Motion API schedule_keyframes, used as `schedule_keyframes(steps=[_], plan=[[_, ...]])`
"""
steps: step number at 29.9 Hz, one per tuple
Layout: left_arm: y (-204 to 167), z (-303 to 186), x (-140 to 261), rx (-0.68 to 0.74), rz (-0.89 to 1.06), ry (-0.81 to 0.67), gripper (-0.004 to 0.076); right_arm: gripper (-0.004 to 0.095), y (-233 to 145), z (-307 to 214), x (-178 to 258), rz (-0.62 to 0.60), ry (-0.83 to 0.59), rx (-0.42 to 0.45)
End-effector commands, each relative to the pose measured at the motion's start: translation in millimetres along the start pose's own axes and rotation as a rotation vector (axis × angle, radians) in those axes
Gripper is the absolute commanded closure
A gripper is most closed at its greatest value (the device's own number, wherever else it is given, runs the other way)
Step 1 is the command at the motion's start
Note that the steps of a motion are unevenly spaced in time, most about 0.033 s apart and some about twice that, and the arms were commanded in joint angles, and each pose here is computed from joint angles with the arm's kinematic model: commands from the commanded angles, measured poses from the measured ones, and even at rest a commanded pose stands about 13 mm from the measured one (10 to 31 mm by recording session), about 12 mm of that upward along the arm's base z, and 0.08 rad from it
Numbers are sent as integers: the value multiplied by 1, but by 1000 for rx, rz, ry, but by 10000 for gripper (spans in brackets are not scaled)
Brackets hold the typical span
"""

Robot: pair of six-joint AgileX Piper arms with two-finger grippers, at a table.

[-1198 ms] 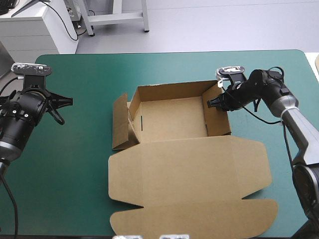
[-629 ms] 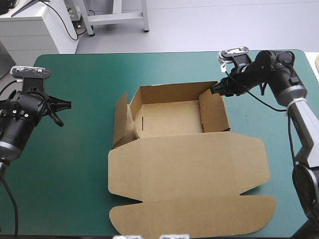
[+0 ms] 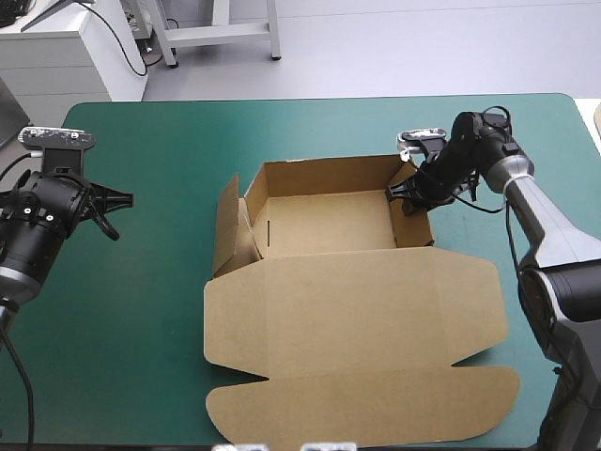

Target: Fold the box

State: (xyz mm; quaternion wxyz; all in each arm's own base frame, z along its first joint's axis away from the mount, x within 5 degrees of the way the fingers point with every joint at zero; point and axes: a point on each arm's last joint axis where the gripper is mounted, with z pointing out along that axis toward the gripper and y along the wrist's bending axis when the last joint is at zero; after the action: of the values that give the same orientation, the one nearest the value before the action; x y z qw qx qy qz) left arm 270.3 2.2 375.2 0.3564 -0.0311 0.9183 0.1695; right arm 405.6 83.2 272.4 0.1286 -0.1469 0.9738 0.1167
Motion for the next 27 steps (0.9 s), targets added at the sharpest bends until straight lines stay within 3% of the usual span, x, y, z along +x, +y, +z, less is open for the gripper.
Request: schedule_keyframes(steps=[1, 4, 5, 11, 17, 23, 27], plan=[[9, -16, -10, -14, -22, -95, 731, 684, 6, -20, -4, 3, -55, -32], [8, -16, -10, -7, -25, -98, 731, 908, 6, -17, -3, 12, -39, -35], [8, -16, -10, 0, -29, -98, 731, 925, 5, -17, -4, 20, -41, -35], [3, -12, -13, 74, -85, -109, 731, 929, 8, -26, -4, 52, -77, -38], [8, 1, -14, 204, -242, -81, 730, 929, 5, -61, 0, 79, -175, -95], [5, 5, -22, 495, -407, -116, 730, 929, -5, -106, 12, 88, -288, -97], [-4, 6, -27, 674, -421, -125, 730, 929, -6, -135, 20, 96, -378, -145]])
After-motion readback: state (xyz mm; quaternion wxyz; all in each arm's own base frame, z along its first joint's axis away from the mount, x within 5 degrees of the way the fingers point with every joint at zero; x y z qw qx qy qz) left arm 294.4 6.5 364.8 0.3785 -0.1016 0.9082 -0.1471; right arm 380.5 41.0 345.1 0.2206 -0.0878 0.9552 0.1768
